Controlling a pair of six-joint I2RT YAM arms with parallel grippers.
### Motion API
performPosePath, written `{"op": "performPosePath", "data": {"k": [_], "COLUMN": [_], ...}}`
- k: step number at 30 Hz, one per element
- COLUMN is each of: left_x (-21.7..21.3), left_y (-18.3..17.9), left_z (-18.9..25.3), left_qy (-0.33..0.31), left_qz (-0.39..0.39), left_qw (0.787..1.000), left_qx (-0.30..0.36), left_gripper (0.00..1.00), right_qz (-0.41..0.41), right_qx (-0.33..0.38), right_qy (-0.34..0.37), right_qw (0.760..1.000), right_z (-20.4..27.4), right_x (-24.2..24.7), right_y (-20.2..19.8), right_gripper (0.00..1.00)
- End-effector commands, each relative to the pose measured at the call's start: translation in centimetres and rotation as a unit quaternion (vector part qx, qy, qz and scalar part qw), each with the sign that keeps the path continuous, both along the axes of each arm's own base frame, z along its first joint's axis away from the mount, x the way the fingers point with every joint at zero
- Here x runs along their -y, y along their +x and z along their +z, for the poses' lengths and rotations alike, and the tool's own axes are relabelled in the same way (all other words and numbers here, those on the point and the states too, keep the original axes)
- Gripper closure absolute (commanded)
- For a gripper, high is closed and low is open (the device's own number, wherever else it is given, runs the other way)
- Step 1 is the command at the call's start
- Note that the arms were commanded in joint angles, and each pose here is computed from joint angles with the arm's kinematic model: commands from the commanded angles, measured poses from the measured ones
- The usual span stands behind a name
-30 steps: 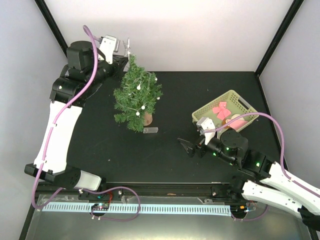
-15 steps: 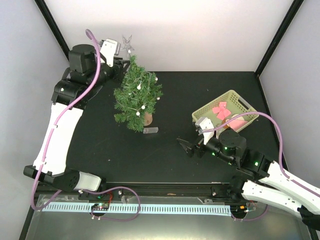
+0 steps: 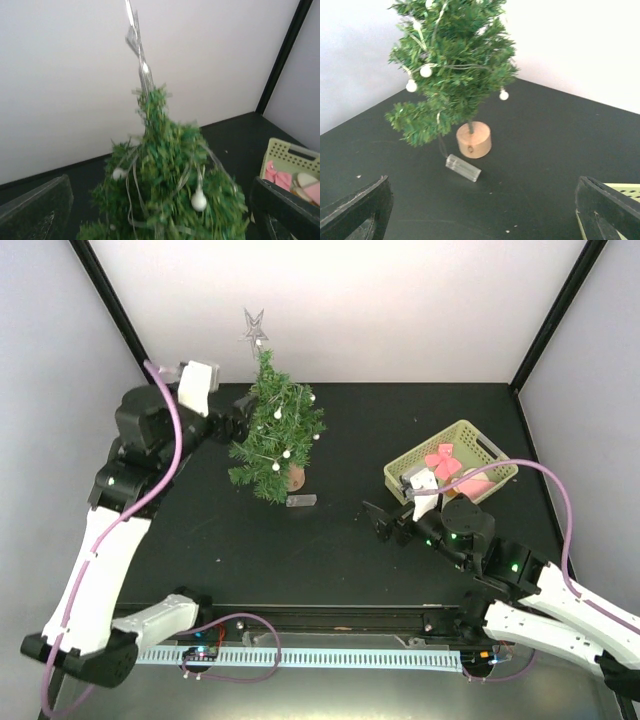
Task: Decorate the small christmas tree
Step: Place the decoration item on the Christmas tree, then pick up the decoration item from the storage box.
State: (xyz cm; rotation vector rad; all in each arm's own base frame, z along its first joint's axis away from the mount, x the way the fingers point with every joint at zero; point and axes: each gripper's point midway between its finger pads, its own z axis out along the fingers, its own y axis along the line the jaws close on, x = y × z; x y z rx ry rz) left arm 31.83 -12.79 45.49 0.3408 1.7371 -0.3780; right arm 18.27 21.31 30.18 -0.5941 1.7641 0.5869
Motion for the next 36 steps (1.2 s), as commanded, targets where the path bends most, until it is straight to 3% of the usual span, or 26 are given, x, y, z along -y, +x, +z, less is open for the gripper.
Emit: {"op": "performPosePath", "data": {"k": [1,12,19,22,28,36], "left_x": [-1.2,-1.6,-0.3,-0.8,-1.1,-0.7], "left_y": [-2.5,-7.4,-9.1,-9.4,-9.9,-10.4], "left_z": [-1.7,-15.7,-18.8,-18.0,-19.0,-18.6], "left_qy": [0.001,-0.002,-0.016,-0.016,-0.011,-0.012], "left_qz": [0.006,-0.017,-0.072,-0.063,-0.055,-0.071], "left_qw": [1.000,0.996,0.996,0.998,0.997,0.997], "left_qx": [0.012,-0.083,-0.047,-0.027,-0.045,-0.030], "left_gripper": [0.01,0.01,0.01,0.01,0.01,0.01], "right_qz": [-0.076,-0.168,-0.251,-0.293,-0.352,-0.385], "right_qx": [0.038,0.036,-0.018,-0.041,-0.121,-0.206], "right_qy": [0.005,-0.075,-0.122,-0.149,-0.209,-0.248], "right_qw": [0.996,0.982,0.960,0.944,0.904,0.865], "right_z": [3.0,2.4,-0.2,-1.8,-8.0,-15.1], "right_x": [1.9,3.0,8.5,11.0,15.3,19.9], "right_y": [1.8,8.0,14.6,17.0,21.1,24.7], "right_gripper": [0.00,0.00,0.02,0.11,0.50,0.68]}}
